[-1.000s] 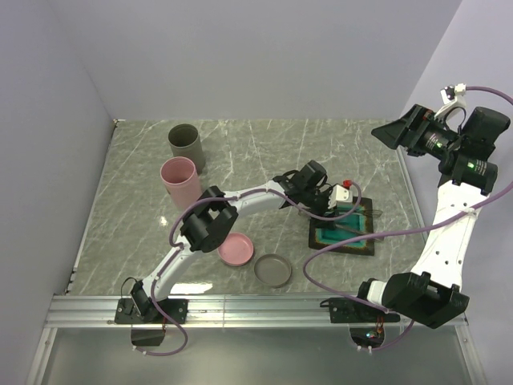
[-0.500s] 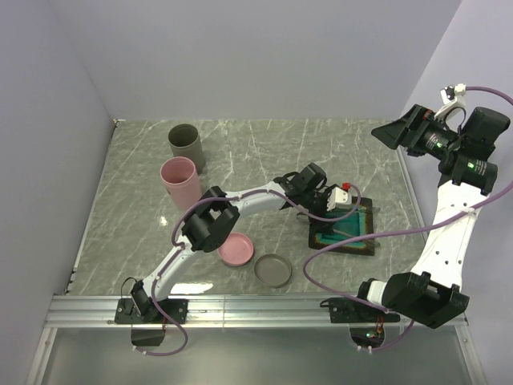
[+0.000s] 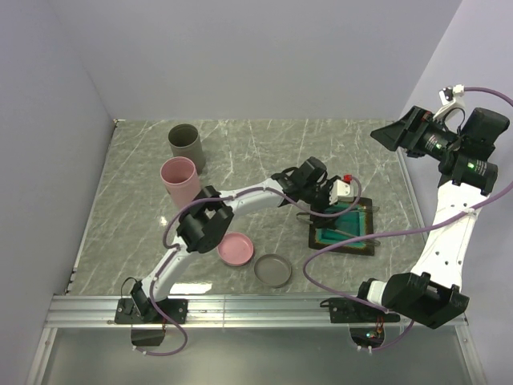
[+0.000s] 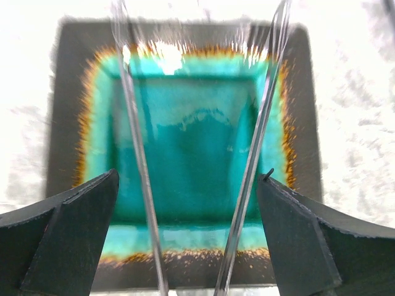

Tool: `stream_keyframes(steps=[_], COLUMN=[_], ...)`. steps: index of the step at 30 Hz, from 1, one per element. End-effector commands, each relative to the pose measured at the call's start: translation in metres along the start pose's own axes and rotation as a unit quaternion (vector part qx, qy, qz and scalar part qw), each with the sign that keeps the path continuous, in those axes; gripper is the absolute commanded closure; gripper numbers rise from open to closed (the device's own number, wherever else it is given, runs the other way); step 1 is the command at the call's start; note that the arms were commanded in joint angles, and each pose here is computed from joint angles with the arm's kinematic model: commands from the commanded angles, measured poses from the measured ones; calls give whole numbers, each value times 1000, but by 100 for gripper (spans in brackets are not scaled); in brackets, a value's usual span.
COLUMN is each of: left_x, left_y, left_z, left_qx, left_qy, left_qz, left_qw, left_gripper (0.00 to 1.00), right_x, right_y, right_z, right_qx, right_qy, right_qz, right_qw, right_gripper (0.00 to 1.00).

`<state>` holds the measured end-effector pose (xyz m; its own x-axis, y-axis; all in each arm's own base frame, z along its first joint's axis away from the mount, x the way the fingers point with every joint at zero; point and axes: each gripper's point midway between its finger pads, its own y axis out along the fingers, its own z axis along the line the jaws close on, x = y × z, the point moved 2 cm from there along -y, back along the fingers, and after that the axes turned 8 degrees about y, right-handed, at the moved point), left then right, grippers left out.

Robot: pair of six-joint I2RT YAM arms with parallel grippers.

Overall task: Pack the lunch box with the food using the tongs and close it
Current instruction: Put down the clamp

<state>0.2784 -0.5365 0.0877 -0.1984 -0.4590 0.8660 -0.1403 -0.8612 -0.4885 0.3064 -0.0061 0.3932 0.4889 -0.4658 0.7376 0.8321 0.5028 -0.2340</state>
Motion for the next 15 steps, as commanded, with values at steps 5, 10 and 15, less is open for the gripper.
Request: stream_keyframes(steps=[5, 10, 15], left_x=[112, 130, 130], left_y=[-71, -107, -174], left_z=[4, 7, 23], left_qx=[49, 53, 111], left_qy=[44, 5, -26], left_qz=[-95, -125, -134], left_qw=[993, 991, 984], left_gripper=[1, 1, 1], right_x=[12, 13, 14], right_y=[-13, -16, -23], right_z=[22, 30, 40], right_qx=[13, 23, 29], right_qy=[-46, -70, -101], right_qz=[-18, -14, -6], right_qw=[999, 997, 994], right_gripper=[0, 0, 0])
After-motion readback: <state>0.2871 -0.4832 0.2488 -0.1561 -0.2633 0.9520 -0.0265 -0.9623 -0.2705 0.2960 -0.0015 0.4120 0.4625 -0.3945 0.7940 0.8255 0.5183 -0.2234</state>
